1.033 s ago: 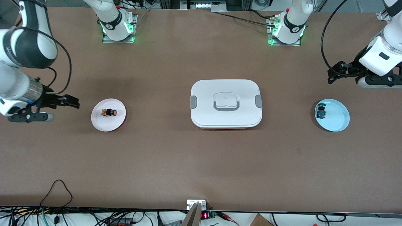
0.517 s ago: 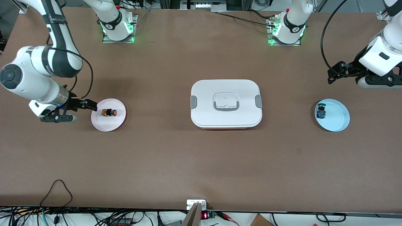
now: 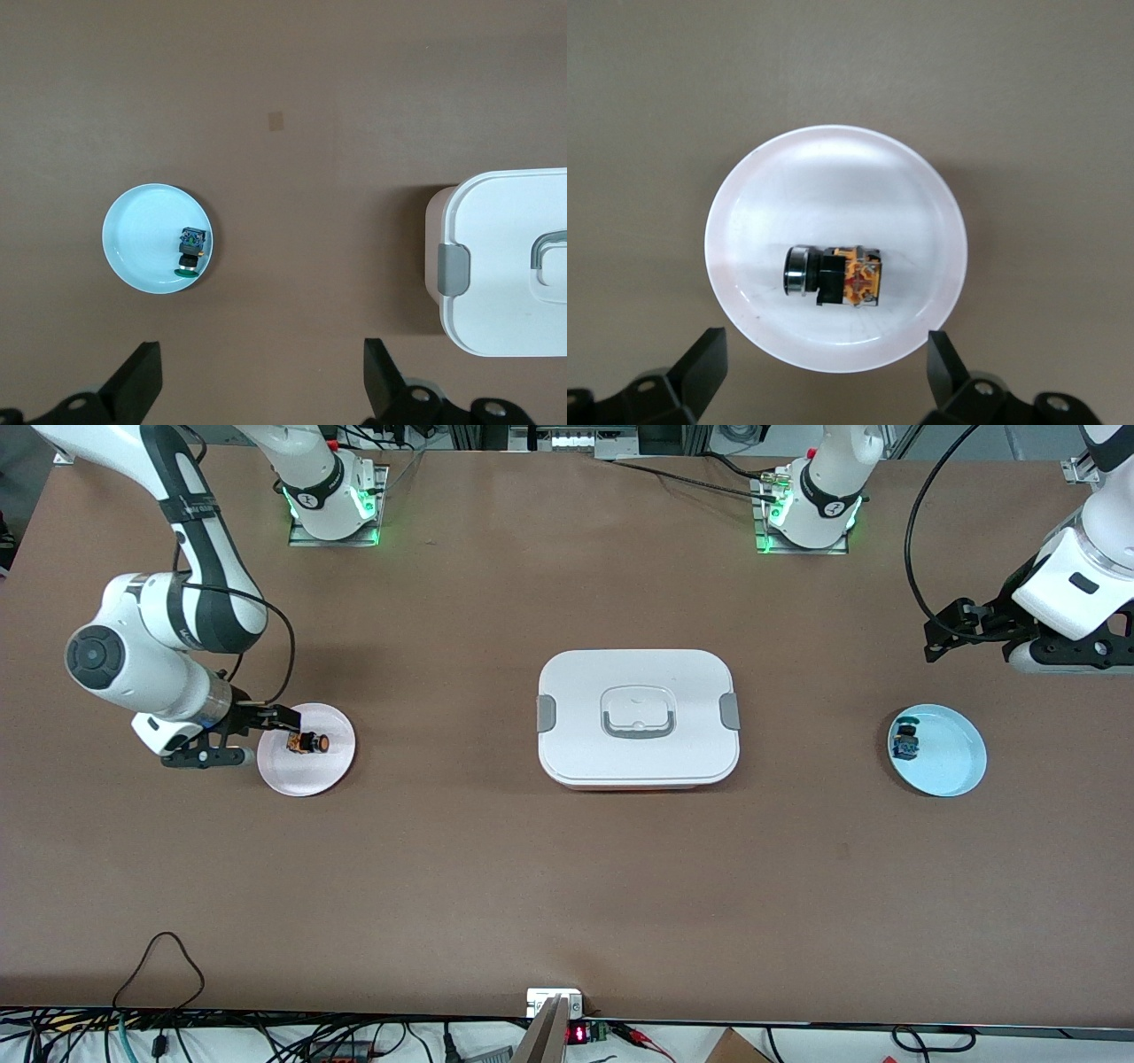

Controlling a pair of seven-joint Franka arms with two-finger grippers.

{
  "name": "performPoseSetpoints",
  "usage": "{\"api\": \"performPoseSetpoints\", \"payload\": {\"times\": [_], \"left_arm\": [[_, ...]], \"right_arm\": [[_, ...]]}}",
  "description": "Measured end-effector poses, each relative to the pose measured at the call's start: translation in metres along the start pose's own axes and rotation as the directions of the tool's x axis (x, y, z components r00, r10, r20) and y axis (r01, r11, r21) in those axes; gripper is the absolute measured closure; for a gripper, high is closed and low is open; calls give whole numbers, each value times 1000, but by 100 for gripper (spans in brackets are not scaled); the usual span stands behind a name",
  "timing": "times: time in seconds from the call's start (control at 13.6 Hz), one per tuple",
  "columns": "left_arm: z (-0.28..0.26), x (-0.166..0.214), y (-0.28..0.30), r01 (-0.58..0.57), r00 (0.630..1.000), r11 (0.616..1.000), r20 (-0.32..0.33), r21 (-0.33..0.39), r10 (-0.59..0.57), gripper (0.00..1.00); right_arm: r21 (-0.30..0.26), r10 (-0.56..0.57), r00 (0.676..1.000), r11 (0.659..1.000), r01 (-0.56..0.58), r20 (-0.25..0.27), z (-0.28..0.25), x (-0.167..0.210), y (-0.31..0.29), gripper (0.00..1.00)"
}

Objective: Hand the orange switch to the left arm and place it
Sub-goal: 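Move the right gripper over the orange switch on the white plate, then lower the right gripper and close it on the orange switch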

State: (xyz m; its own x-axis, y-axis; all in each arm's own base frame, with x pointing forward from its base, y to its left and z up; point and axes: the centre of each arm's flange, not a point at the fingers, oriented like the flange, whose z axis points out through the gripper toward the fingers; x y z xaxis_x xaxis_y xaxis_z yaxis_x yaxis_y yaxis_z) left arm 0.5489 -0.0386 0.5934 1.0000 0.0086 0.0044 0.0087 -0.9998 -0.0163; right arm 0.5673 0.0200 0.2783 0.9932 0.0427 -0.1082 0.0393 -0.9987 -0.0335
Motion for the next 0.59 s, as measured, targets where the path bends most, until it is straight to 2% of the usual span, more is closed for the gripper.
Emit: {"api": "performPoseSetpoints", "payload": {"times": [0.3, 0.59], "left_arm": [[0, 0, 0, 0, 1000, 1000, 0, 0, 0, 0], [0, 0, 0, 0, 1000, 1000, 0, 0, 0, 0]], "right_arm": [[0, -13, 999, 1000, 13, 39, 34, 2, -7, 0], [0, -6, 999, 1000, 6, 51, 50, 3, -6, 0]]}}
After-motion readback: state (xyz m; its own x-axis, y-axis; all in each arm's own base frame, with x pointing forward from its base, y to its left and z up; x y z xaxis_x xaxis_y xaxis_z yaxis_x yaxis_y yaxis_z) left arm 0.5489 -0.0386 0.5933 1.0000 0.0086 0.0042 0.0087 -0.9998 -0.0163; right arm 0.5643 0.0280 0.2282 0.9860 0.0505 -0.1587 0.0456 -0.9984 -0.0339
